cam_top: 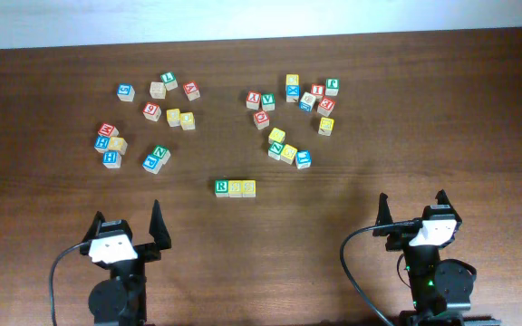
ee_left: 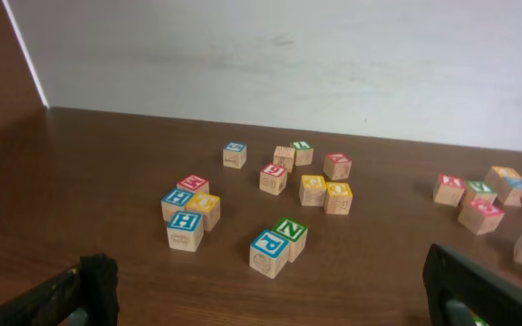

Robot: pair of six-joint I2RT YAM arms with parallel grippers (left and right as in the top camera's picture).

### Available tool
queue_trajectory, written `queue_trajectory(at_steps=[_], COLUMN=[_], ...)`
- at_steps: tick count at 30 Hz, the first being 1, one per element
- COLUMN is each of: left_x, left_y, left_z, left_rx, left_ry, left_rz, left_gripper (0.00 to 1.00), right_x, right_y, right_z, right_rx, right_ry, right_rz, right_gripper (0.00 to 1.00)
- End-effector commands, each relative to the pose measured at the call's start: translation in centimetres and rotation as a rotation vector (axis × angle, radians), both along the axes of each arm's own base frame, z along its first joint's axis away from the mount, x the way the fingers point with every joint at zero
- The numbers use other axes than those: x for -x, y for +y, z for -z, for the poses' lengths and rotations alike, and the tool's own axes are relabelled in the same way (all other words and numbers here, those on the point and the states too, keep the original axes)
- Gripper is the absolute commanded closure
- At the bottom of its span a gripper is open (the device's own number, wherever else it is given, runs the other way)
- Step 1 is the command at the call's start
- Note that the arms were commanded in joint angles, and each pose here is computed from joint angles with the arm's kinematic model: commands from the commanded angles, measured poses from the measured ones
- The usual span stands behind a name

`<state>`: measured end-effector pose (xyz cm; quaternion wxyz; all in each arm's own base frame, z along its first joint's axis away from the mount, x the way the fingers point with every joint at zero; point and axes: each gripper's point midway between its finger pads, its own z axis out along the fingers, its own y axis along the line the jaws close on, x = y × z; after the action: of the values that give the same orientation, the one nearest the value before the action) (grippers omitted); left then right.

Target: Spell out RSS

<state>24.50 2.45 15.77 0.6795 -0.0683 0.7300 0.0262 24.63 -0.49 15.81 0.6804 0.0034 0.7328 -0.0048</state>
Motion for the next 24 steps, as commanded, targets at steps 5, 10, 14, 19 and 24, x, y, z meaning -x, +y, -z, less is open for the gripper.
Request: queue_trajectory(at_steps=[5, 10, 14, 19, 24], left_x=[0.02, 0.01, 0.01, 0.01, 0.04], left_y=[-0.35, -0.46, -0.46, -0.45, -0.17], left_z=[0.14, 0.15, 0.16, 0.17, 0.13], left_rx=[-0.062, -0.062, -0.061, -0.06, -0.047], left_ry=[0.012, 0.012, 0.012, 0.013, 0.01], left_rz=[0.026, 0.032, 0.032, 0.031, 0.014], left_gripper=[0.01, 0.01, 0.01, 0.01, 0.01], right_x=[0.03, 0.03, 0.02, 0.02, 0.02], right_y=[0.22, 0.22, 0.22, 0.22, 0.22], right_z=[0.18, 0.18, 0.18, 0.19, 0.18], right_rx=[0.006, 0.006, 0.006, 0.006, 0.006], right_ry=[0.002, 0.002, 0.002, 0.002, 0.002], right_rz=[-0.011, -0.011, -0.011, -0.011, -0.011], right_gripper=[0.02, 0.02, 0.02, 0.02, 0.02])
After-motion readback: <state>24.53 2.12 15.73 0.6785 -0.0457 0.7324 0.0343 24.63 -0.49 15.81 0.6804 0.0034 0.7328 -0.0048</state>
